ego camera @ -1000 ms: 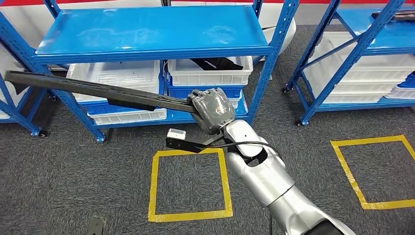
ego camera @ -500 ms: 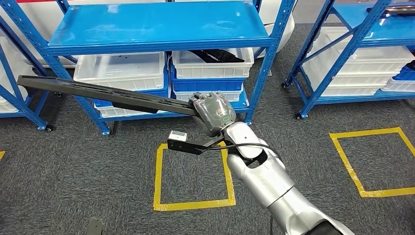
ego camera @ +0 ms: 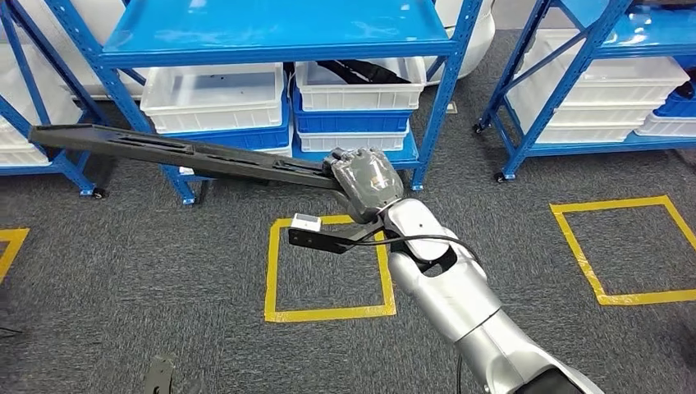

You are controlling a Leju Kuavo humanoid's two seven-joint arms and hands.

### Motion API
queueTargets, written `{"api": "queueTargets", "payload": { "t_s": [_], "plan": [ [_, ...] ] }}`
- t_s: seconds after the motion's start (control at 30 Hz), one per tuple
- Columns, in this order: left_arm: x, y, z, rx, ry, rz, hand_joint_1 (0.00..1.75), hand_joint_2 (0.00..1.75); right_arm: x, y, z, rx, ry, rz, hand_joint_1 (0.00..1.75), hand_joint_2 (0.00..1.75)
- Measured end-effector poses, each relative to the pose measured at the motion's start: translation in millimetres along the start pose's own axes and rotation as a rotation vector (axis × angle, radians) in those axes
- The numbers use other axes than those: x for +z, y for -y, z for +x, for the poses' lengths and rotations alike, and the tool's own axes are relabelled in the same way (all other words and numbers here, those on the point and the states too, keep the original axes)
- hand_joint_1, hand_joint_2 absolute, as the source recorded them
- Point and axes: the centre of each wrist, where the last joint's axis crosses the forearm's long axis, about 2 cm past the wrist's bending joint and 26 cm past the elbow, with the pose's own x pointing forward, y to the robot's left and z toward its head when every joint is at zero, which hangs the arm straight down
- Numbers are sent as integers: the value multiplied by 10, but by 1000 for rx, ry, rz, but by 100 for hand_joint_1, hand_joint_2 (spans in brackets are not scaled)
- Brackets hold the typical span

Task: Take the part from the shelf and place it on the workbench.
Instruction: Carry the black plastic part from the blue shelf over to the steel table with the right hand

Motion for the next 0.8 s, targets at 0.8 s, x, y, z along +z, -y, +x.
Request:
{"api": "queueTargets", "payload": {
  "t_s": [0.8],
  "plan": [
    [-19, -25, 13, 5, 2, 8, 0, 175, 33, -49, 24, -82, -26, 6, 175, 175]
  ]
}}
